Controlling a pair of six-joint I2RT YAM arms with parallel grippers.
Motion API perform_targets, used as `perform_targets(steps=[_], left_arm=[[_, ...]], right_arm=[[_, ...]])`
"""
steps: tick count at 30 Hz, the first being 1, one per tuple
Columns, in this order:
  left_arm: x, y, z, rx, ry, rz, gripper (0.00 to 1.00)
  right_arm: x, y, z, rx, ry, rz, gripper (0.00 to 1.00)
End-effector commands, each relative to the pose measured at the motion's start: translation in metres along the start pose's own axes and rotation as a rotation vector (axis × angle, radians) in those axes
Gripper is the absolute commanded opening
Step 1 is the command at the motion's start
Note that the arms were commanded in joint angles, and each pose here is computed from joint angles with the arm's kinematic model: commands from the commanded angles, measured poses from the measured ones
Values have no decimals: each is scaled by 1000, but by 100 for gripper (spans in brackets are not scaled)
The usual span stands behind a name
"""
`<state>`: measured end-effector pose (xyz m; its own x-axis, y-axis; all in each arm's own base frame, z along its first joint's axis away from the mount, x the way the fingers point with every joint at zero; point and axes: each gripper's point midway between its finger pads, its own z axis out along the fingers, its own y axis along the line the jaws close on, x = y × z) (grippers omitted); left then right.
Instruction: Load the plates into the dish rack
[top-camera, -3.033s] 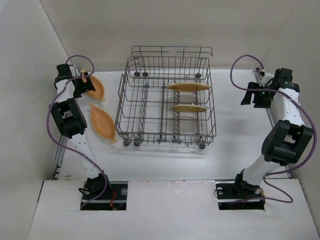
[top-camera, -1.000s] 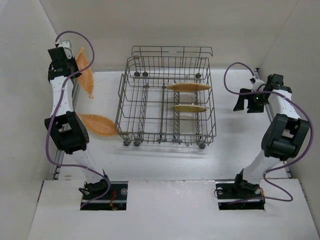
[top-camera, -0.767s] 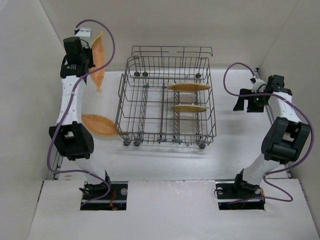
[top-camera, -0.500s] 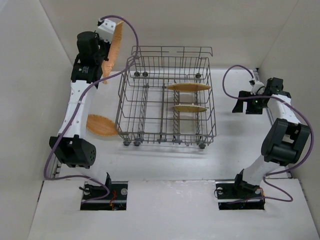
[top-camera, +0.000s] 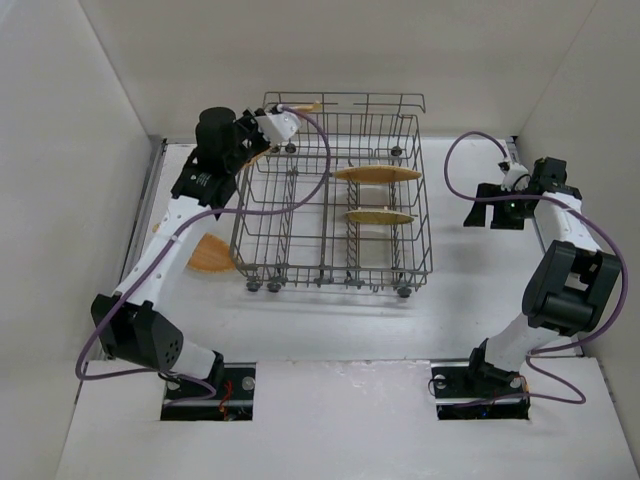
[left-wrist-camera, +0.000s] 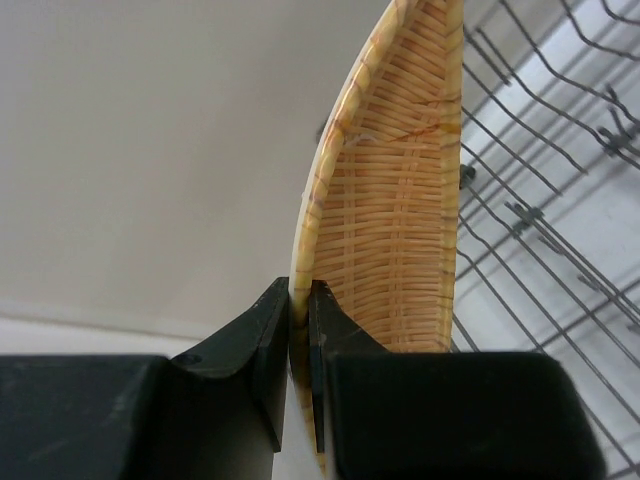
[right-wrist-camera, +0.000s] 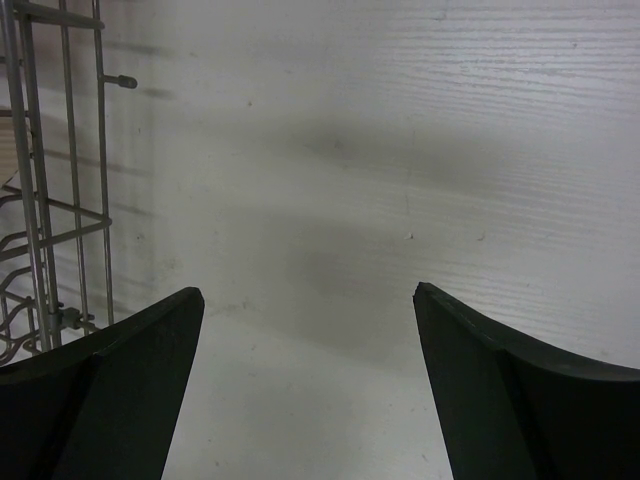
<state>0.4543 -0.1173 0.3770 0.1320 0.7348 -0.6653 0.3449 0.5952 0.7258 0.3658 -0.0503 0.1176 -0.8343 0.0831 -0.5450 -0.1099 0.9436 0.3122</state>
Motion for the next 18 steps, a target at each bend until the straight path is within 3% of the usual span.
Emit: perform_targets(steps=[1,10,18], left_arm=[[-47,16,-26,-40,-183,145,4],[-63,-33,-34,106,-309,229,2],[-78,-52,-30,141,-446,281,1]], right_arm=[[-17,10,-7,-18,-71,-40,92],[-17,14,-3,-24,-63,-33,91],[-14,15,-4,-15,-62,-18,91]])
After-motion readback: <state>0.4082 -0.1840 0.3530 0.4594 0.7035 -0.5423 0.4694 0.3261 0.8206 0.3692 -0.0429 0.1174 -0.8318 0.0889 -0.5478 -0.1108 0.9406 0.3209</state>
